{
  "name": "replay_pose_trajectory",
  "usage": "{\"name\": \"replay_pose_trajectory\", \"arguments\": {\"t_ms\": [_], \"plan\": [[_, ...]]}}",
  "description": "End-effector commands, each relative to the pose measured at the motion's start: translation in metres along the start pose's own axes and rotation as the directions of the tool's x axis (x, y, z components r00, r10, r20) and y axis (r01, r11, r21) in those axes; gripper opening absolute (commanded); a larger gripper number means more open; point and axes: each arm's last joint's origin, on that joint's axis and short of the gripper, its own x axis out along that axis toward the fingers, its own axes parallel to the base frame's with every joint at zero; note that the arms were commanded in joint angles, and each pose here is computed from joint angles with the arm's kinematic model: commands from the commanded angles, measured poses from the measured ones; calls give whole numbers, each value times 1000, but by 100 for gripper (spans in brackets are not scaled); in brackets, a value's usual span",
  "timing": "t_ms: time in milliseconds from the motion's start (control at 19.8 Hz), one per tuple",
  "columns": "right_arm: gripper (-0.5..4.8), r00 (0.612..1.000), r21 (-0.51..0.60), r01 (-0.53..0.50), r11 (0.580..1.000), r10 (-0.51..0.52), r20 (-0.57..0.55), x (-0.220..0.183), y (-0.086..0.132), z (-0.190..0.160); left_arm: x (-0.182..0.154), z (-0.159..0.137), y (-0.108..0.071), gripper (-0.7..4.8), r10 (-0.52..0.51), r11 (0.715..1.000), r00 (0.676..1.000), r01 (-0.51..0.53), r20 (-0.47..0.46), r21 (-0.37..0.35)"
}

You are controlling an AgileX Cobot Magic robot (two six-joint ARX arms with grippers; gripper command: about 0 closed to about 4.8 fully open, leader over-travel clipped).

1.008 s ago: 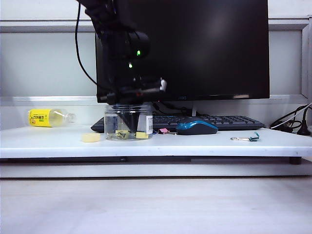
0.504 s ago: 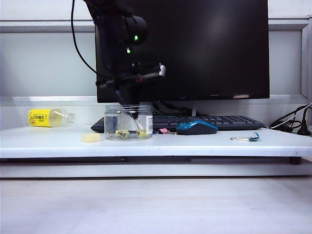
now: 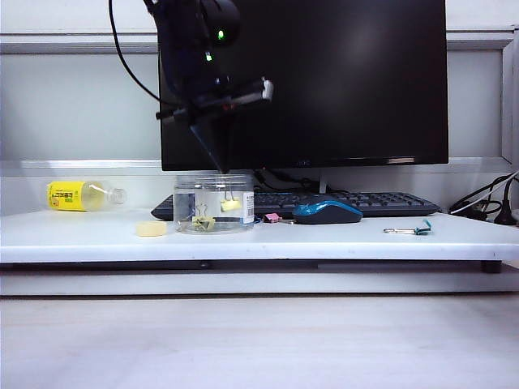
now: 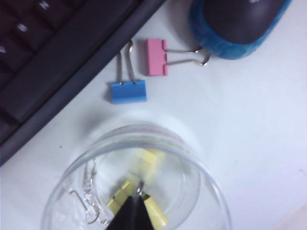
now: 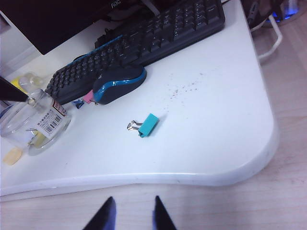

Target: Take the clips out of the round transparent plastic box and place them on the table.

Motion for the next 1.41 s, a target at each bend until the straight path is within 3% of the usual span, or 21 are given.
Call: {"name": "replay_pose_trajectory", "arguments": {"t_ms": [50, 453, 605, 957, 1159, 1260, 1411], "plan": [[107, 1000, -7, -3, 1000, 3, 4, 0, 1, 1, -16, 1, -2, -6, 0, 1000, 999, 0, 39, 3], [107, 1000, -7, -3, 1000, 3, 4, 0, 1, 1, -20, -1, -3, 0, -5, 1000, 999, 5, 38, 6], [107, 1000, -7, -5, 1000, 5, 4, 0, 1, 1, -14, -2, -4, 90, -38, 999, 999, 38, 9, 20], [107, 1000, -8, -7, 1000, 7, 4, 0, 1, 1, -8, -9, -4, 92, -52, 996, 996, 57, -73, 70], [107, 1000, -8, -7, 1000, 7, 4, 0, 1, 1, 16, -9, -2, 95, -62, 996, 990, 69, -126, 48], [107, 1000, -8, -7, 1000, 7, 4, 0, 1, 1, 29, -9, -1, 148, -64, 997, 987, 71, -150, 37], [107, 1000, -8, -7, 1000, 7, 4, 0, 1, 1, 37, -9, 1, 157, -47, 998, 986, 53, -158, 38]]}}
